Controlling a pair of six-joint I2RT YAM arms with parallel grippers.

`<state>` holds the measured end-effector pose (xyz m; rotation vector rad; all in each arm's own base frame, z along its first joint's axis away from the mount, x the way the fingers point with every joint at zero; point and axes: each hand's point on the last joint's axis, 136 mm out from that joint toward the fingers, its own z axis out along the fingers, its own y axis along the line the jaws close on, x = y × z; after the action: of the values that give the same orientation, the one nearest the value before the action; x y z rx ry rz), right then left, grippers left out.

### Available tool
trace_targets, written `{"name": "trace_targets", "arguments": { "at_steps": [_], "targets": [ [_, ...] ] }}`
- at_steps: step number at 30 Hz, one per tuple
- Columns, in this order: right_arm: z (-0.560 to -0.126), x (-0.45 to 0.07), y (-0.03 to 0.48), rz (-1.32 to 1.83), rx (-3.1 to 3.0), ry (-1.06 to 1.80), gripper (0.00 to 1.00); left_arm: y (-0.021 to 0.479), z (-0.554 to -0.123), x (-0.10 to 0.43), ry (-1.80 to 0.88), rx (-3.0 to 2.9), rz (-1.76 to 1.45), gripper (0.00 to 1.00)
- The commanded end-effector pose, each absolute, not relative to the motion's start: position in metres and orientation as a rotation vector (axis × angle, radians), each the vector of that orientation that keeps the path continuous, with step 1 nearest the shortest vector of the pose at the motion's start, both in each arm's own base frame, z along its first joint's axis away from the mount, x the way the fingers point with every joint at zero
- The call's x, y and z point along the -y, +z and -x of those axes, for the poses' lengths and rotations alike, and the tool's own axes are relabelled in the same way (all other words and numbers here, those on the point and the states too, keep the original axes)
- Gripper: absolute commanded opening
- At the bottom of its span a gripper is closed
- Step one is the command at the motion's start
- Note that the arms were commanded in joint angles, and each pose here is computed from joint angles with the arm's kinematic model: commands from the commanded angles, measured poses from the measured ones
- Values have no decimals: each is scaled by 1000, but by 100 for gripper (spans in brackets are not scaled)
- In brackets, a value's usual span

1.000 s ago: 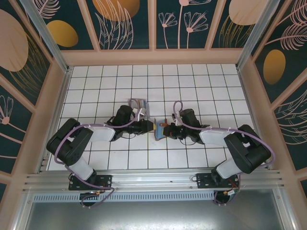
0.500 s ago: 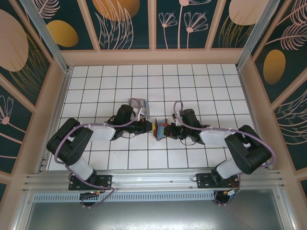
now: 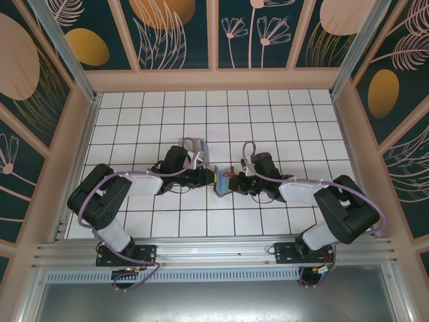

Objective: Put the credit cards into the card holder
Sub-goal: Open the card holder at the center of the table.

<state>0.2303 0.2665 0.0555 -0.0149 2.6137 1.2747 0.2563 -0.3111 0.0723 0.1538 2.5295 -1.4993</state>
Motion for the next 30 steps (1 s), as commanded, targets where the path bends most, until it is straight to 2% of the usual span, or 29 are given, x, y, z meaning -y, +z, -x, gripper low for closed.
{"name": "trace_targets", "arguments": {
  "at_steps": [1,3,7,10,15,23,24,27,30],
  "targets": [
    [-231,-271,64,75,-2576,1294,4,72,-259,314,-1495,-2532,-174,15],
    [-231,-271,64,75,-2576,1294,4,71,-259,314,-1496,-2532,-174,10],
    [-231,-271,64,78,-2577,1294,4,71,-260,314,-1481,-2535,-170,9],
    [-230,-271,63,79,-2580,1295,4,72,-261,314,-1481,-2533,-168,20],
    [-230,-272,63,78,-2578,1303,3,71,-261,313,-1477,-2532,-166,23],
    [-229,-272,62,81,-2582,1306,4,72,-263,315,-1497,-2520,-145,4],
    [-228,-272,62,82,-2582,1308,7,72,-263,315,-1501,-2516,-147,2],
    [-230,-275,68,80,-2553,1339,28,72,-263,316,-1511,-2513,-147,0],
    [-233,-282,80,91,-2500,1402,57,75,-260,317,-1550,-2499,-146,0]
  ]
}}
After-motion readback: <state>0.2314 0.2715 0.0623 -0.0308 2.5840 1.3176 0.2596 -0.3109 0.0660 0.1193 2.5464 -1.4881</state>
